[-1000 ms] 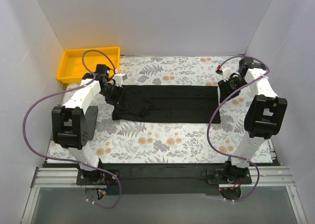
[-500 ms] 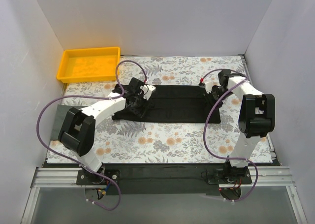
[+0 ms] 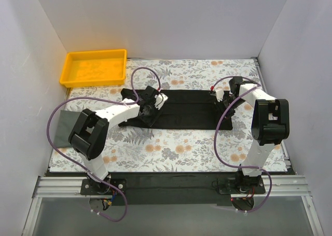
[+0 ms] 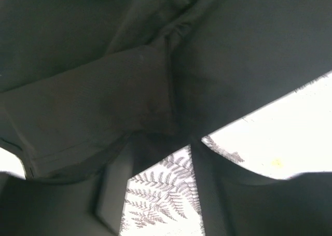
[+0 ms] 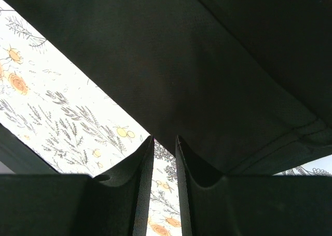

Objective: Fold and stack the t-shirts
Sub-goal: Fold the tshirt

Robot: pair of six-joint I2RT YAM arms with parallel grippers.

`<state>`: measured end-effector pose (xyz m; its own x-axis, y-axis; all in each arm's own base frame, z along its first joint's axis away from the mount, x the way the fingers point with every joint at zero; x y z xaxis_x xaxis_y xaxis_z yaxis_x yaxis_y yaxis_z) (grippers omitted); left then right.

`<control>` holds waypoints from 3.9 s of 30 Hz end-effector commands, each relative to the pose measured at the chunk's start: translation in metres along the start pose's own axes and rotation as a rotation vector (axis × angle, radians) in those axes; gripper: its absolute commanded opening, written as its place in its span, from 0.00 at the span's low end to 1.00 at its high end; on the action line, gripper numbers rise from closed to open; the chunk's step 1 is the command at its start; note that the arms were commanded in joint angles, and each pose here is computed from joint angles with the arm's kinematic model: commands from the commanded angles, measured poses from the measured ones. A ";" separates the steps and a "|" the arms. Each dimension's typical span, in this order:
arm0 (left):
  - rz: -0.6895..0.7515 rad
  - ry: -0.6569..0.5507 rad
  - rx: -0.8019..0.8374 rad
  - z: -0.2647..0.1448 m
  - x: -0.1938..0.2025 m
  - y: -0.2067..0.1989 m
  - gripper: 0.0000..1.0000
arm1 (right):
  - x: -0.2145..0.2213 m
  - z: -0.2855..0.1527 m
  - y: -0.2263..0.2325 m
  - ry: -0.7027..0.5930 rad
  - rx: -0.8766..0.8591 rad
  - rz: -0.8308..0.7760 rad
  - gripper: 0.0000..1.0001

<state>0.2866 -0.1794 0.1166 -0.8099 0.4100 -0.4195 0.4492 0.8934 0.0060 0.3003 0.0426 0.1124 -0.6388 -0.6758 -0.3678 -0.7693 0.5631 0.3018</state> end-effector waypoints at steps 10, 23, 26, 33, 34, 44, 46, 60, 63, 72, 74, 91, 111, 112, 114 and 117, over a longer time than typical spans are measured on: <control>0.034 -0.135 -0.172 -0.009 -0.041 0.015 0.00 | 0.001 0.002 -0.003 0.002 0.010 -0.025 0.29; 0.030 -0.013 -0.008 -0.022 -0.022 -0.005 0.46 | 0.004 0.002 -0.004 0.014 0.008 -0.034 0.30; 0.023 -0.022 -0.038 -0.018 -0.020 -0.003 0.47 | 0.005 0.005 -0.003 0.013 0.000 -0.032 0.30; 0.021 -0.025 -0.063 0.000 -0.024 -0.003 0.39 | 0.007 0.007 -0.002 0.017 -0.009 -0.026 0.30; 0.021 -0.024 -0.069 0.002 -0.024 -0.002 0.36 | 0.007 0.006 -0.003 0.017 -0.006 -0.026 0.30; 0.019 -0.009 -0.022 0.008 -0.021 -0.007 0.41 | 0.009 0.008 -0.004 0.025 -0.009 -0.025 0.30; 0.020 0.001 0.000 0.009 -0.018 -0.009 0.47 | 0.009 0.008 -0.004 0.026 -0.010 -0.025 0.29; 0.086 -0.082 -0.159 0.008 -0.035 0.008 0.00 | 0.014 0.011 -0.004 0.033 -0.022 -0.017 0.29; 0.128 -0.111 -0.173 0.004 -0.049 0.009 0.00 | 0.014 0.012 -0.005 0.035 -0.024 -0.013 0.29; 0.380 -0.133 -0.195 0.014 -0.077 0.010 0.00 | 0.015 0.014 -0.005 0.036 -0.031 -0.007 0.29; 0.439 -0.144 -0.212 0.018 -0.080 0.009 0.00 | 0.017 0.014 -0.005 0.041 -0.033 -0.004 0.29; 0.845 -0.392 -0.245 0.014 -0.083 0.008 0.03 | 0.018 0.016 -0.004 0.044 -0.042 0.005 0.29; 1.095 -0.580 -0.219 0.006 -0.090 -0.002 0.24 | 0.018 0.013 -0.002 0.045 -0.037 0.010 0.29; 1.043 -0.586 -0.199 -0.002 -0.095 -0.001 0.27 | 0.018 0.013 -0.002 0.043 -0.038 0.010 0.29; 0.903 -0.576 -0.081 -0.024 -0.099 -0.006 0.32 | 0.017 0.013 -0.001 0.041 -0.040 0.008 0.29; 0.754 -0.540 0.038 -0.050 -0.089 -0.002 0.32 | 0.016 0.012 -0.001 0.034 -0.039 0.009 0.29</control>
<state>0.3568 -0.2153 0.1423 0.1108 0.8541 -0.5081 0.7787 0.2430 0.5784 0.2929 0.0364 0.0927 -0.6410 -0.6955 -0.3247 -0.7659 0.5518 0.3299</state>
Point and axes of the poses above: each gripper's point midway between its finger pads, its own z axis out along the fingers, its own y axis along the line the jaws close on, x = y × z, the point moved 8 cm from there along -z, back along the fingers, and after that the axes turned 14 degrees about -z, right-handed, at the moved point
